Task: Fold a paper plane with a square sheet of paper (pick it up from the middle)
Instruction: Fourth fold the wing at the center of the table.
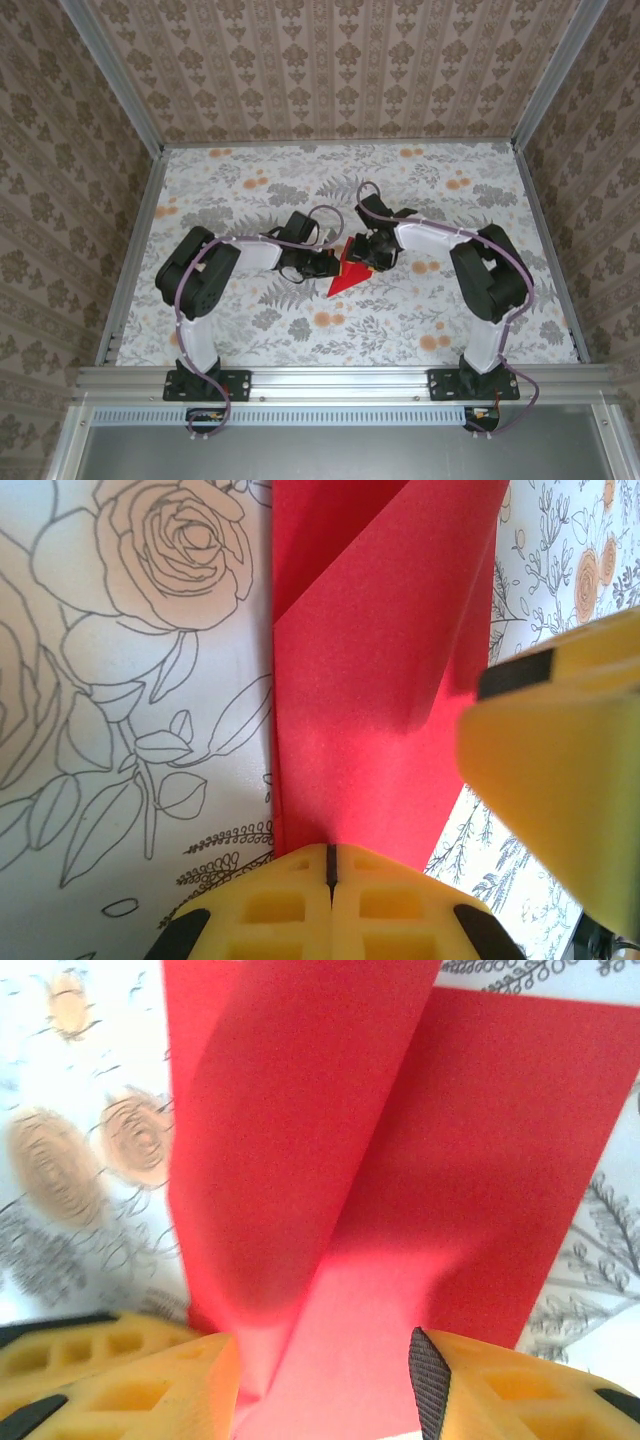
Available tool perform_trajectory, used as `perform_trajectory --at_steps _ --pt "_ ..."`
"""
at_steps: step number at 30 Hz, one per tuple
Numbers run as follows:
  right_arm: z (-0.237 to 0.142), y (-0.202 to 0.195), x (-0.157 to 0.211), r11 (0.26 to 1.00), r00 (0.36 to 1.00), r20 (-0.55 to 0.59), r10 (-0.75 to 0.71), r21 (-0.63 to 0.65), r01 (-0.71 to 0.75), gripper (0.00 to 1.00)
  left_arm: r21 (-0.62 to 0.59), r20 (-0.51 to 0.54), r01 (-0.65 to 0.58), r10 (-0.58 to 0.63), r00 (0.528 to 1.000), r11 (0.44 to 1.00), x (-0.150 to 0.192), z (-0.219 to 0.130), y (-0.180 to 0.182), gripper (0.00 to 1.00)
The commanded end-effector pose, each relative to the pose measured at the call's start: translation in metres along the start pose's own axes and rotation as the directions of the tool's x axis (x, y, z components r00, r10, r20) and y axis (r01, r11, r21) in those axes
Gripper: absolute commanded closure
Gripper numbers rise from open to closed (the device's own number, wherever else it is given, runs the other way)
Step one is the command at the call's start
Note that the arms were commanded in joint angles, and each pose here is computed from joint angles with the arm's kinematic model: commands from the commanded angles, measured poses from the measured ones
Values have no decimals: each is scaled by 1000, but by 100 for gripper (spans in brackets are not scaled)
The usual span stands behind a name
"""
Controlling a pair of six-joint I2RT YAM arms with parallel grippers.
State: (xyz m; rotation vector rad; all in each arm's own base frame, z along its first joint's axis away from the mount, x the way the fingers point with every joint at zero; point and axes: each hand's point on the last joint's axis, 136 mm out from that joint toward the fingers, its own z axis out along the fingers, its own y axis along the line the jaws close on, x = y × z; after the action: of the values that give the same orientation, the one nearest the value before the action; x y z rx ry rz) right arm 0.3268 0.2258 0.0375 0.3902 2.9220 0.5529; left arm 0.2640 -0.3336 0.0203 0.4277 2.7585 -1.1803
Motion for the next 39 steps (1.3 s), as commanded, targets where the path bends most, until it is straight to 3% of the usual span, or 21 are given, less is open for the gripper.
perform_trajectory --at_steps 1,4,8,13,25,39 --pt "-27 24 -3 990 998 49 -30 -139 36 50 -105 -105 36 -47 993 994 30 12 31 100" --pt "-29 33 1 976 996 54 -65 -203 75 57 -106 -111 25 -37 993 994 30 13 30 100" --pt "-16 37 7 966 997 13 -77 -247 78 77 -105 -114 21 -33 993 994 30 13 29 100" --pt "1 40 10 958 996 -22 -82 -278 72 87 -111 -113 20 -33 993 994 30 13 29 100" --pt "33 0 13 990 998 -40 -42 -139 36 93 -121 -115 27 -41 993 992 31 12 30 100" --pt "41 -19 7 981 1000 -14 14 -194 -17 92 -116 -118 22 -36 992 993 32 11 28 100"
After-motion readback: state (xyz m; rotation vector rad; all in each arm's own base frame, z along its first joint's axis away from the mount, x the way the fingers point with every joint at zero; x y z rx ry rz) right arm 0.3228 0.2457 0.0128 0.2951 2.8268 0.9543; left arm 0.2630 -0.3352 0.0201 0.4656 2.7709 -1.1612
